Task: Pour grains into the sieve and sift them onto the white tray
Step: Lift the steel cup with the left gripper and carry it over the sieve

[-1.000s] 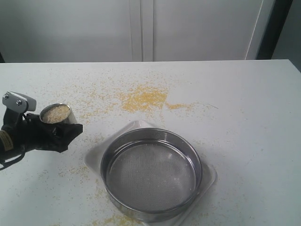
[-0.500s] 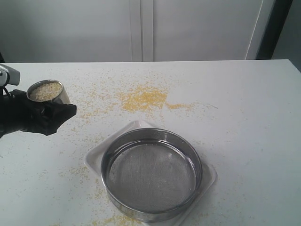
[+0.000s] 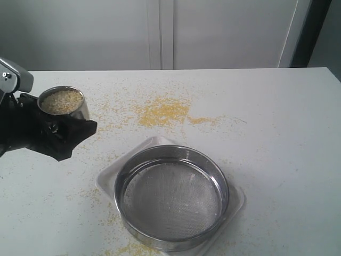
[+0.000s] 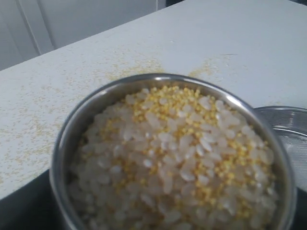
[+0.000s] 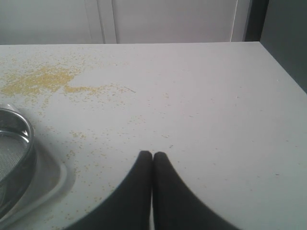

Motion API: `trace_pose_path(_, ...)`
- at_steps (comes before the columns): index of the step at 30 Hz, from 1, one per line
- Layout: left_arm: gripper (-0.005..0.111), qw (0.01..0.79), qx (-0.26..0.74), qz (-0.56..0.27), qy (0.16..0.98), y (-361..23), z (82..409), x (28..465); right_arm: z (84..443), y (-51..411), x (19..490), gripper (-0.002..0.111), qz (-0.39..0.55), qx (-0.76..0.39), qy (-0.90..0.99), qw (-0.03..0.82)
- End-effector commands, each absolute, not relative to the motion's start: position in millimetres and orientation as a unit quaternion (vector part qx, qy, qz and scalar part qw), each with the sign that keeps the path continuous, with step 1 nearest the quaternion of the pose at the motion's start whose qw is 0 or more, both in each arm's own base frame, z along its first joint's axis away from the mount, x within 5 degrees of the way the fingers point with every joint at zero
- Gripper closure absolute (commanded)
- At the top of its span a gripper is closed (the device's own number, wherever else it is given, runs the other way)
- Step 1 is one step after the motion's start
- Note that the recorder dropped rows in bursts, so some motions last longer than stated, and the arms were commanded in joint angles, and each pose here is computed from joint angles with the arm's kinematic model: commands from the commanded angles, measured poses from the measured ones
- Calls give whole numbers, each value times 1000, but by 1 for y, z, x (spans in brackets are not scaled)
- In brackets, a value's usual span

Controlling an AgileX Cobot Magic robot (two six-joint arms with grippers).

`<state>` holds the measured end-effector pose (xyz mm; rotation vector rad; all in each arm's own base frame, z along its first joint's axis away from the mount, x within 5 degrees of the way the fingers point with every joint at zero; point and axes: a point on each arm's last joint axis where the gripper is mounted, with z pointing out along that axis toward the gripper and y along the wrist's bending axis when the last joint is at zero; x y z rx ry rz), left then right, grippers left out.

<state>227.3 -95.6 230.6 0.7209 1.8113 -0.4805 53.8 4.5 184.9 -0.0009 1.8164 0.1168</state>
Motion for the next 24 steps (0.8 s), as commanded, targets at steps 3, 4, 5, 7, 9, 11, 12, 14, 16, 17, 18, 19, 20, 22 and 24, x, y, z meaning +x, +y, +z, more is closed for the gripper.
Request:
trace_pose_path(3,107,528,322,-225,752,-117,235,216,185,5,54,108,54,-2,783,619)
trace_pose_path(4,107,525,327,-226,753,-120,235,214,185,5,54,108,54,-2,783,619)
trace_pose_path(5,107,522,329,-228,754,-123,234,212,185,5,54,108,54,-2,783,619)
trace_pose_path(7,107,516,336,-229,754,-129,233,209,185,5,54,108,54,-2,783,619)
trace_pose_path(9,107,508,348,-223,755,-137,234,206,185,5,54,108,54,-2,783,619)
trace_pose_path(11,107,502,360,-207,759,-145,237,205,185,5,54,108,54,-2,783,619)
trace_pose_path(12,107,502,364,-199,759,-149,240,205,185,5,54,108,54,-2,783,619)
trace_pose_path(14,107,500,371,-185,760,-157,245,204,185,5,54,108,54,-2,783,619)
trace_pose_path(16,107,500,377,-175,760,-162,249,203,185,5,54,108,54,-2,783,619)
trace_pose_path(17,107,500,381,-172,759,-165,251,203,185,5,54,108,54,-2,783,619)
trace_pose_path(18,107,499,385,-171,757,-168,252,201,185,5,54,108,54,-2,783,619)
trace_pose_path(19,107,499,389,-171,755,-171,254,199,185,5,54,108,54,-2,783,619)
trace_pose_path(20,107,499,395,-174,752,-175,255,198,185,5,54,108,54,-2,783,619)
trace_pose_path(22,107,498,404,-179,746,-180,256,195,185,5,54,108,54,-2,783,619)
trace_pose_path(24,107,495,411,-175,745,-185,256,192,185,5,54,108,54,-2,783,619)
